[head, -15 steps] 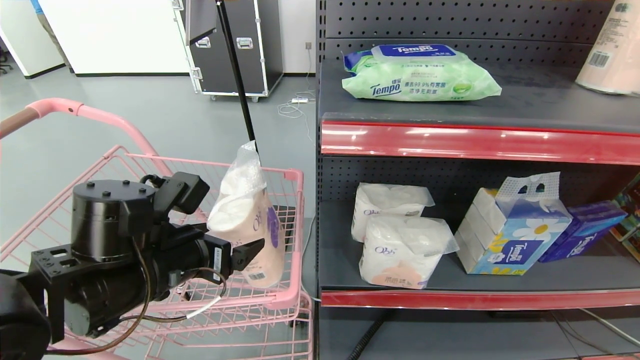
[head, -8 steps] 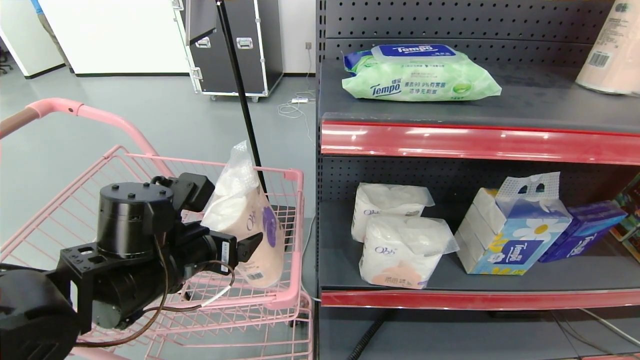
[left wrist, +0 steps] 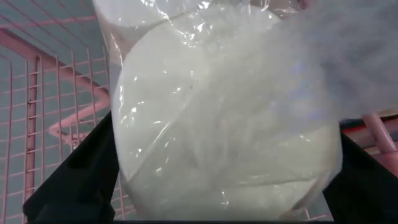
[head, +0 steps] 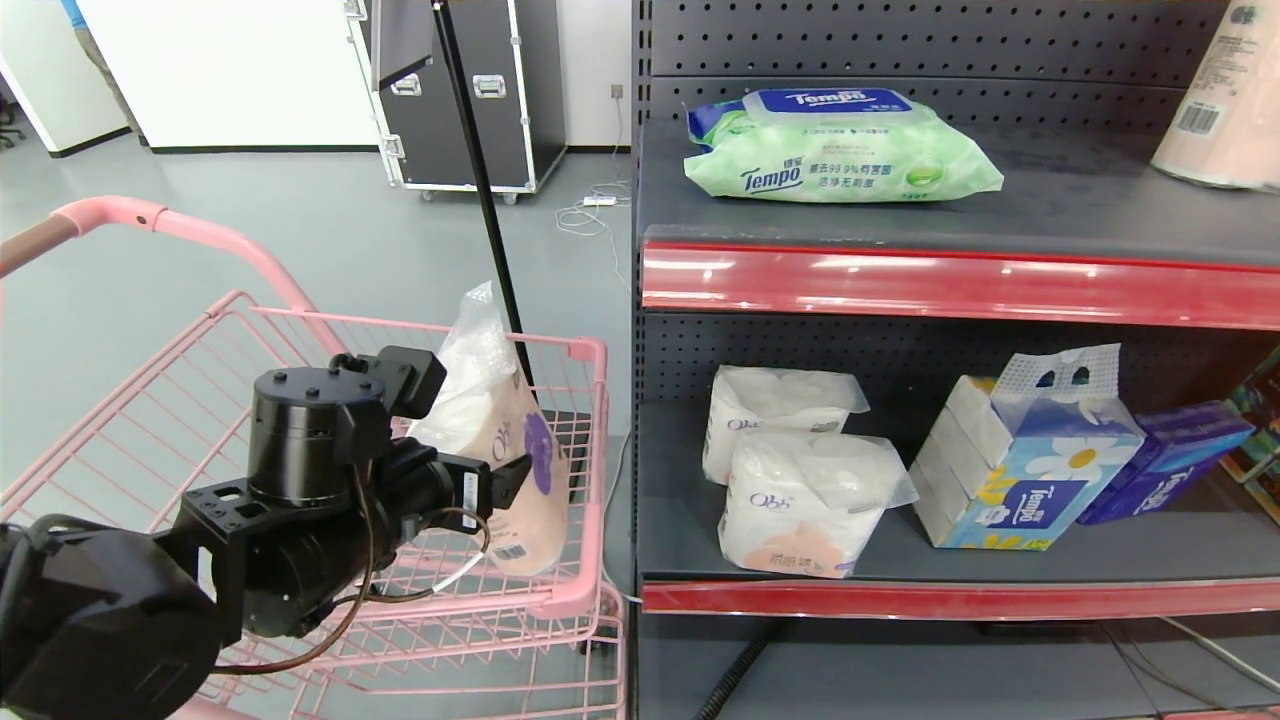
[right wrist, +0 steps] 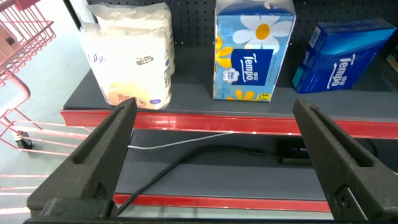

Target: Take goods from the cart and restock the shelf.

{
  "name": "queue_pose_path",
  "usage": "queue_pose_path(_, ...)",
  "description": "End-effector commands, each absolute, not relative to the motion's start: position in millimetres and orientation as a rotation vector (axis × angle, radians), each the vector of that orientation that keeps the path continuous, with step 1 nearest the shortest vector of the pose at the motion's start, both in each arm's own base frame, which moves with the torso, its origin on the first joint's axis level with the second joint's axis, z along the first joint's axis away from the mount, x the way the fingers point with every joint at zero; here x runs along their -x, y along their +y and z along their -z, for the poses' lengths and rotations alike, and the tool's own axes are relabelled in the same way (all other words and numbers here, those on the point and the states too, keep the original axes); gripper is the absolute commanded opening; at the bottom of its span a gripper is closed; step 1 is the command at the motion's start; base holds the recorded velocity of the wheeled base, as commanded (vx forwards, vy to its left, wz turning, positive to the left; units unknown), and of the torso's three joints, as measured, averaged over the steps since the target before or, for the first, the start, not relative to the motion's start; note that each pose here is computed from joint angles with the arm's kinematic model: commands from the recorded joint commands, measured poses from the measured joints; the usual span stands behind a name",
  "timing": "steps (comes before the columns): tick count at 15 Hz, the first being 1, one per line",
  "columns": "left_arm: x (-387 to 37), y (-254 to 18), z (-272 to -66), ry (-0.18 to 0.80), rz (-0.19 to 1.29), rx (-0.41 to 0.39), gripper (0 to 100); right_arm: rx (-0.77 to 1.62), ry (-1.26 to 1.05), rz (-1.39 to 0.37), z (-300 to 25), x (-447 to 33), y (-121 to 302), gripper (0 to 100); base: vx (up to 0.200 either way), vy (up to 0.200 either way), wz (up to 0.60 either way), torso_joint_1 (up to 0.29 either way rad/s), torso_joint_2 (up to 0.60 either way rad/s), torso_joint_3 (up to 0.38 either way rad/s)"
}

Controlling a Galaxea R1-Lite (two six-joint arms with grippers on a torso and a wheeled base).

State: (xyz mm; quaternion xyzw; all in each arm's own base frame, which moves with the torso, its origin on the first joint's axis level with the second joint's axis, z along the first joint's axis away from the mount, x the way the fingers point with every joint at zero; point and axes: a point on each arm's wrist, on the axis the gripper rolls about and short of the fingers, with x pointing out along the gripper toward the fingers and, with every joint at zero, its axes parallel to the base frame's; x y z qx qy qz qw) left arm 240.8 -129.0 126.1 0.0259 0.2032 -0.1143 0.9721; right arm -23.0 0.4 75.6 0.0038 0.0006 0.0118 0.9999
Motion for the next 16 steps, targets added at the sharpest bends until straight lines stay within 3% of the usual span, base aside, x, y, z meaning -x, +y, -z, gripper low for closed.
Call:
queue_pose_path(1, -242.8, -132.2, -121.3, 0.417, 0.222, -0.047, 100, -0.008, 0.002, -0.025, -75.6, 22.9, 0.4, 100, 0.0, 0.0, 0.0, 0.0, 0.0, 0.0)
queue_pose_path(15, -251.9, -144.2, -111.4, 0.429, 0.179, -0.023, 100, -0.008, 0.002, -0.025, -75.6, 22.9, 0.4, 100, 0.0, 0.0, 0.0, 0.0, 0.0, 0.0)
queue_pose_path(16, -251.0, -146.1, -111.1, 0.429, 0.179, -0.01, 0, -0.008, 0.002, -0.025, -75.6, 22.9, 0.4, 100, 0.0, 0.0, 0.0, 0.0, 0.0, 0.0)
